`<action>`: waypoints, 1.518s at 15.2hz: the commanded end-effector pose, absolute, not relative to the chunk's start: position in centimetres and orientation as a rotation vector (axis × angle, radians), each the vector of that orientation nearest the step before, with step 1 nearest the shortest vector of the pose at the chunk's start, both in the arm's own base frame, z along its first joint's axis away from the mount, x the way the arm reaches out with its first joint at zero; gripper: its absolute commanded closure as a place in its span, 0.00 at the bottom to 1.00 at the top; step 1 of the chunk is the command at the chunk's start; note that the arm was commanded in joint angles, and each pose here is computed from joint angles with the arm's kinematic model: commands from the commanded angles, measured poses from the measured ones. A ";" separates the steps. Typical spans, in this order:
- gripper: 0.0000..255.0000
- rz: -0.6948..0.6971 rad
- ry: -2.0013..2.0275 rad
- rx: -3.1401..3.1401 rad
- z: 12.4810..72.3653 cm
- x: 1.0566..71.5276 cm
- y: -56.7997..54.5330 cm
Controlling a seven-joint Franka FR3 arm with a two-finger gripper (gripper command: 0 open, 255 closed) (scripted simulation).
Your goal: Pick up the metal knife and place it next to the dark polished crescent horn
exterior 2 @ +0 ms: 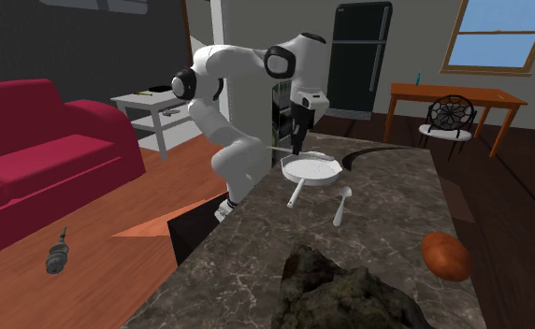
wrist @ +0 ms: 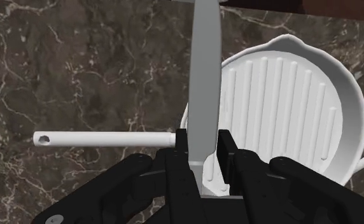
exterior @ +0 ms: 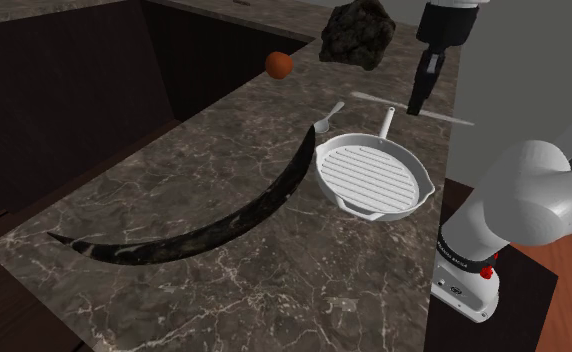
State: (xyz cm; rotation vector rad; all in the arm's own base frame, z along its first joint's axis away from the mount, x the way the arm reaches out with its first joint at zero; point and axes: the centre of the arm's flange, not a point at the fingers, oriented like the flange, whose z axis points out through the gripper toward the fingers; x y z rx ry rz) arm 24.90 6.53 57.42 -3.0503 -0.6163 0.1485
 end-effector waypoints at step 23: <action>1.00 0.149 -0.614 -3.050 57.4 11.1 34.7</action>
